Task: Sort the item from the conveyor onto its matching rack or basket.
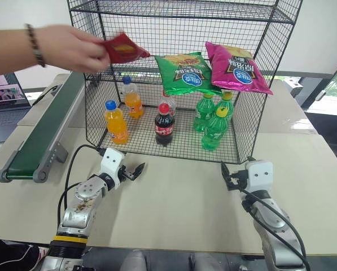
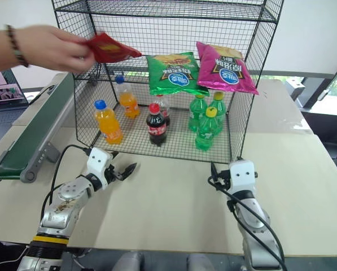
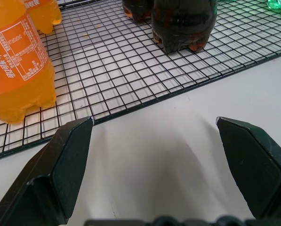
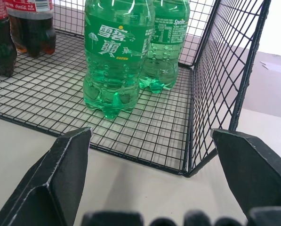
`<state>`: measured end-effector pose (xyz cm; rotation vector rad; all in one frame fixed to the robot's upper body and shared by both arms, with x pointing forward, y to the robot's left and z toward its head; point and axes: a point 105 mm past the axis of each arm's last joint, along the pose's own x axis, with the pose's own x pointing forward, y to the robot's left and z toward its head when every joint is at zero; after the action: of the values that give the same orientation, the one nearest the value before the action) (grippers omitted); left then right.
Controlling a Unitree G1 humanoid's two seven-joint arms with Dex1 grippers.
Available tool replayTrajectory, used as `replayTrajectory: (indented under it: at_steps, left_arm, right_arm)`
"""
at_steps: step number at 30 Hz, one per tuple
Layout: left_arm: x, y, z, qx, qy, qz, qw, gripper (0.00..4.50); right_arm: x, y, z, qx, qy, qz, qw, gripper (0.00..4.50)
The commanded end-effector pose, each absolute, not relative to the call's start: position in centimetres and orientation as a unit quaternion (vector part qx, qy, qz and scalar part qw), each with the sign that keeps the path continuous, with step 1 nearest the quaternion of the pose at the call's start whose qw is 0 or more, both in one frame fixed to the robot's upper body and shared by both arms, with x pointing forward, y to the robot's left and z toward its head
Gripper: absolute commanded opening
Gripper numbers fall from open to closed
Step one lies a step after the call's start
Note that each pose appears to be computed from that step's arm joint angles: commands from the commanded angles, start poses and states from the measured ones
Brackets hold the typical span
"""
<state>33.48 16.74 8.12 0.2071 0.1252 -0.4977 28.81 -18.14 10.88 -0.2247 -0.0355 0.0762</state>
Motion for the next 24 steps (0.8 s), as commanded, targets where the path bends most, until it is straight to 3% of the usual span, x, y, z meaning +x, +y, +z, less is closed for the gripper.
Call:
replayTrajectory:
  at_steps: [1, 24]
  left_arm:
    - [33.74, 16.89, 9.56, 0.110, 0.038, -0.244, 0.963, 4.47]
    - [33.33, 17.80, 9.35, 0.106, 0.040, -0.233, 0.966, 4.47]
  right_arm:
    - [28.82, -17.96, 12.22, -0.118, -0.046, 0.036, 0.991, 4.50]
    - [28.84, -17.60, 11.92, -0.120, -0.041, 0.050, 0.991, 4.50]
